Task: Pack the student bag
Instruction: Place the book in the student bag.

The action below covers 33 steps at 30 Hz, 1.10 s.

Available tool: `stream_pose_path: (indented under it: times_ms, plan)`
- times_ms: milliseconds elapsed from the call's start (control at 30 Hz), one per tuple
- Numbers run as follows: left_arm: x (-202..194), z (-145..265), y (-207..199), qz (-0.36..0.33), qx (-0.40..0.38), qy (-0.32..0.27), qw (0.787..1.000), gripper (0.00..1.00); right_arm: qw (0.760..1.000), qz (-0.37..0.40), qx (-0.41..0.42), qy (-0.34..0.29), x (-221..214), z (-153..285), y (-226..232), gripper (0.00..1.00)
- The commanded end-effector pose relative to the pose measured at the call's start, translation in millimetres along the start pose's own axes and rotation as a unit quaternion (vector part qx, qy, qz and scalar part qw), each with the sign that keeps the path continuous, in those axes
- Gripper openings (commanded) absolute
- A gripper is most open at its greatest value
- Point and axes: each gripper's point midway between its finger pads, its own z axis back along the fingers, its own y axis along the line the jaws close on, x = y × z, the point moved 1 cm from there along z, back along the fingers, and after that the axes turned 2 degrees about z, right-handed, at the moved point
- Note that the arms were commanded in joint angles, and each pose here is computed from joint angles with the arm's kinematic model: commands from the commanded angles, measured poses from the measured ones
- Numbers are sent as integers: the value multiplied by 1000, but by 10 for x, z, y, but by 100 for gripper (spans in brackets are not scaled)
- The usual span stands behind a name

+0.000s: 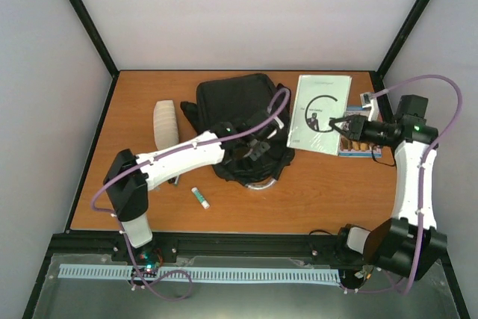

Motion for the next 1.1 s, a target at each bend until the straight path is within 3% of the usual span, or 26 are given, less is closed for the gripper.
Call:
stream_pose_path:
  times_ms: [0,200,400,700,1067]
  plan:
    - [400,406,365,88,-23,-80,993,1,988,-103,106,49,-184,-76,247,3]
    - [465,355,484,125,-37,-89,987,1,976,-165,100,98,-500,-189,264,3]
    - [455,307,490,131,-37,-84,987,1,950,-239,100,176,-1180,-371,360,3]
    - [455,303,504,132,-35,-87,987,1,937,-235,90,243,-1630,-413,517,3]
    - [493,226,482,152,-58,-93,982,1,921,-250,102,279,-1915,-392,645,3]
